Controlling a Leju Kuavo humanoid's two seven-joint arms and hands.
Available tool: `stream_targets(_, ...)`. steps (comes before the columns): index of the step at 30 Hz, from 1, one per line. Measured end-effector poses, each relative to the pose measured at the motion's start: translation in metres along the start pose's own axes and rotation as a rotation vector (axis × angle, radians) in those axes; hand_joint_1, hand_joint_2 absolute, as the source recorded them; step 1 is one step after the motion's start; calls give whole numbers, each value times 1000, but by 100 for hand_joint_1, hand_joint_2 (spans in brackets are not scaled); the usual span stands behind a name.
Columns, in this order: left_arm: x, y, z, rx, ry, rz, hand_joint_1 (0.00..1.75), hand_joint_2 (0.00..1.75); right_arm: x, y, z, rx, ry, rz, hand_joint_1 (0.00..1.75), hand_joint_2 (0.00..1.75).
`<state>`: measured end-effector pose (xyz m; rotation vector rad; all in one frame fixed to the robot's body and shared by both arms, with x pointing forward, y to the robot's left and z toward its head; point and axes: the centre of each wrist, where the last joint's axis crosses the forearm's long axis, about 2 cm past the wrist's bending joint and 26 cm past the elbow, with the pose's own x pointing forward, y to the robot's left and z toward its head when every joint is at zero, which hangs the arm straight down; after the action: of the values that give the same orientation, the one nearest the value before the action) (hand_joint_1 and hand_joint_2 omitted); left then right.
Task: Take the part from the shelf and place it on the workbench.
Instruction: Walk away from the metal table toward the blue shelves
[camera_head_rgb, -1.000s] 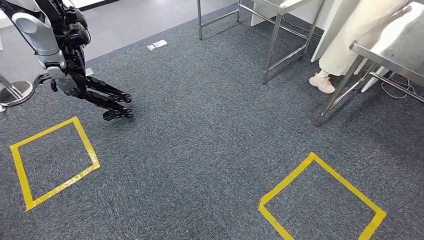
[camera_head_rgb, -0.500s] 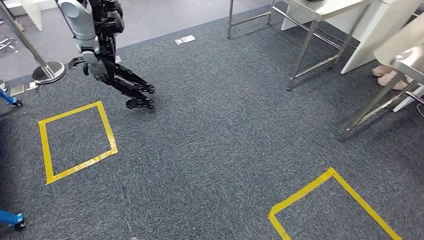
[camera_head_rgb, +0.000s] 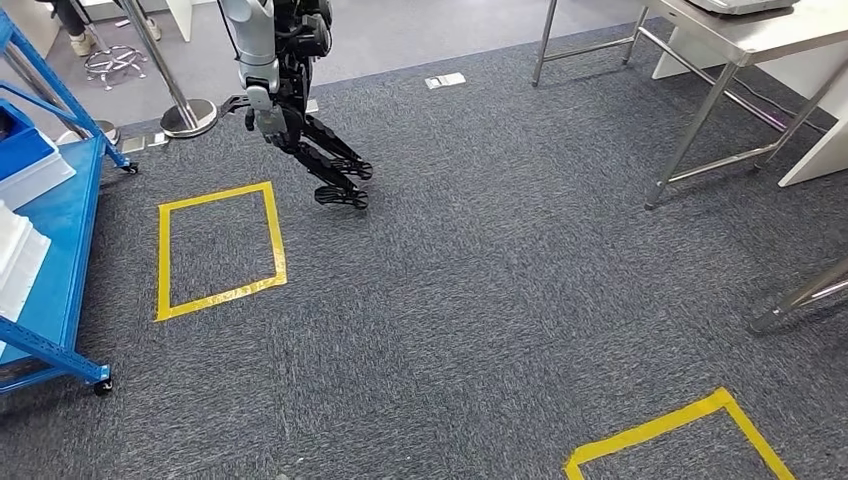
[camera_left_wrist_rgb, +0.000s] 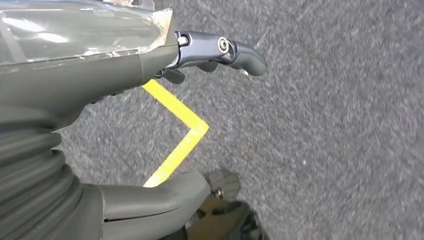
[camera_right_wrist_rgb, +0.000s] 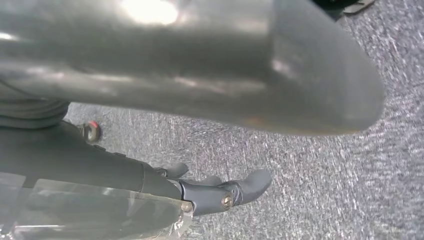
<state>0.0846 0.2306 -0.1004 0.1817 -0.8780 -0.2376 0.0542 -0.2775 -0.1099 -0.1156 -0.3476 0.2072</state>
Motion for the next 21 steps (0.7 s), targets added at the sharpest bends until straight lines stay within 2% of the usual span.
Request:
stream_targets(6,3,1,-3,-2,-18,29,0,175,-2,1,1,-2,-5,2,0,0)
stream_targets(10,5,2,-5,26,-40,52,0,0,-1,2,1,-2,-9,14,0,0)
stream_targets(14,5,3,-6,53,-84,86,0,0,2,3,0,-10,-13,22,0,0)
stream_targets(20,6,5,-6,85,-103,18,0,0,0,4,1,-11,-6,25,0,0)
stream_targets(21,6,5,-6,89,-101,7,0,44,-1,4,1,-12,-6,26,0,0)
